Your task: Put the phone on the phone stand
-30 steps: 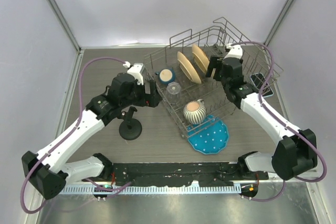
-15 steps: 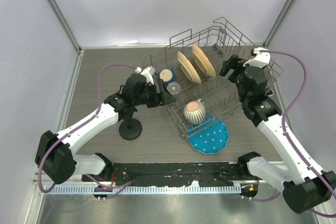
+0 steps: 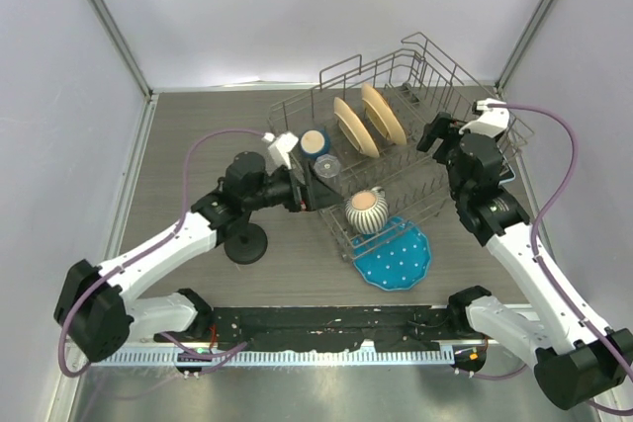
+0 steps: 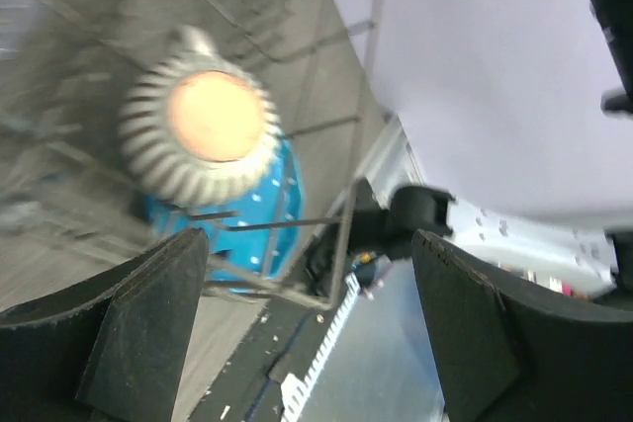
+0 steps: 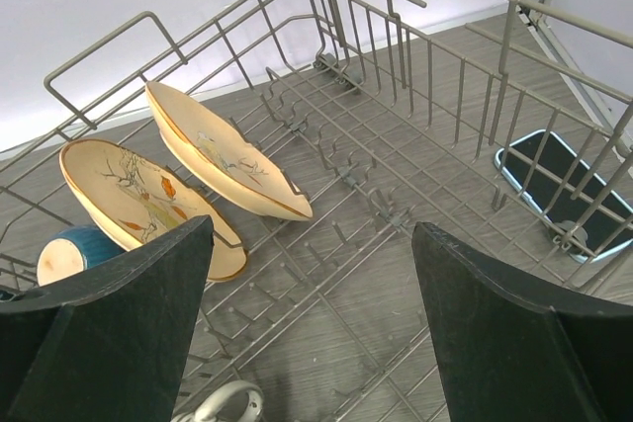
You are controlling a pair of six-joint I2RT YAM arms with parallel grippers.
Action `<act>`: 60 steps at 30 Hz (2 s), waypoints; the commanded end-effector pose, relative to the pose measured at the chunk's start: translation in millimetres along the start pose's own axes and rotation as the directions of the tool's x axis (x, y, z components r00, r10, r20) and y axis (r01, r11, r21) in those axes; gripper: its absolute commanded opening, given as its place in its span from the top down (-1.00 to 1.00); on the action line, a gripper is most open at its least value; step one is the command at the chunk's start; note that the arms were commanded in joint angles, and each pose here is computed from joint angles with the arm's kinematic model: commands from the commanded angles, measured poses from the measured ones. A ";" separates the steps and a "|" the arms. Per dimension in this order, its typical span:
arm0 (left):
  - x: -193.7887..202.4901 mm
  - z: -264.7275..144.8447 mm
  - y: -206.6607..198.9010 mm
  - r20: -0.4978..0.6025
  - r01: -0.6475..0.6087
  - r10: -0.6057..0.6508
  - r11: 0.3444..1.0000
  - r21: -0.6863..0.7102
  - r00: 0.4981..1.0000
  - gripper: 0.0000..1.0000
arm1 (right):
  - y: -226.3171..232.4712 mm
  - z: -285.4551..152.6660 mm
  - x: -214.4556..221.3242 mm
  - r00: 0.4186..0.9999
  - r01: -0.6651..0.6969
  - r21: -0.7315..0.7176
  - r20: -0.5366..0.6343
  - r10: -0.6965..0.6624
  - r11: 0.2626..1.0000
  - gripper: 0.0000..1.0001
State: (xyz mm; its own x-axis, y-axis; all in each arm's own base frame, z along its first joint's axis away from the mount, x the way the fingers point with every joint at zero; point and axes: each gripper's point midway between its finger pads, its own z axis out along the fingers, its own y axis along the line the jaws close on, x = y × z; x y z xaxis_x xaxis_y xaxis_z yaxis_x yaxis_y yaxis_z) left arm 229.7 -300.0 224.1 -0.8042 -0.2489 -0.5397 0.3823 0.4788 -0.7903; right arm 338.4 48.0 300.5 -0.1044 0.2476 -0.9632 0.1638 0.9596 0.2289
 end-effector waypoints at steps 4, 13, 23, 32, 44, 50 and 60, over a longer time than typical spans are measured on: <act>77.4 31.8 -127.8 -0.203 -0.394 0.492 0.836 0.383 0.847 -0.76 | -9.7 -11.6 -28.2 0.995 -0.038 0.034 0.095 0.035 0.999 -0.74; 144.0 85.9 -118.8 -0.335 -0.542 0.650 0.757 0.365 0.682 -0.36 | -73.3 -89.3 -92.5 0.900 -0.298 0.158 0.376 0.221 0.942 -0.74; 150.4 140.3 -40.3 -0.457 -0.745 0.688 0.663 0.079 0.564 -0.41 | -92.6 -126.7 -114.3 0.833 -0.361 0.114 0.486 0.265 0.925 -0.72; 85.3 119.5 27.5 -0.439 -0.692 0.560 0.682 -0.237 0.703 -0.40 | -78.5 -103.4 -102.4 0.873 -0.308 0.123 0.431 0.229 0.943 -0.72; 2.1 57.8 77.9 -0.304 -0.527 0.431 0.711 -0.466 0.850 -0.67 | -58.1 -74.4 -87.4 0.919 -0.234 0.116 0.351 0.180 0.965 -0.72; 30.5 38.0 31.2 -0.305 -0.460 0.381 0.851 -0.254 0.873 -0.90 | -42.6 -60.1 -82.2 0.957 -0.138 0.102 0.269 0.106 0.985 -0.72; -29.0 -44.4 -88.6 -0.027 -0.575 0.575 0.817 -0.037 0.818 -0.99 | -39.1 -42.6 -105.5 0.980 0.102 0.212 0.148 -0.135 0.972 -0.73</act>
State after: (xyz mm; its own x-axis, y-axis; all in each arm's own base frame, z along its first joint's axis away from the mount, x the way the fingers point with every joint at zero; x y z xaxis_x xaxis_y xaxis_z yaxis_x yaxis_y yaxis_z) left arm 204.4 -305.4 252.7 -0.5848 0.1537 -0.7965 0.6814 0.6259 -0.3794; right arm 300.3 -0.1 357.6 0.0289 0.2048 -0.9784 0.3222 0.9246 0.2031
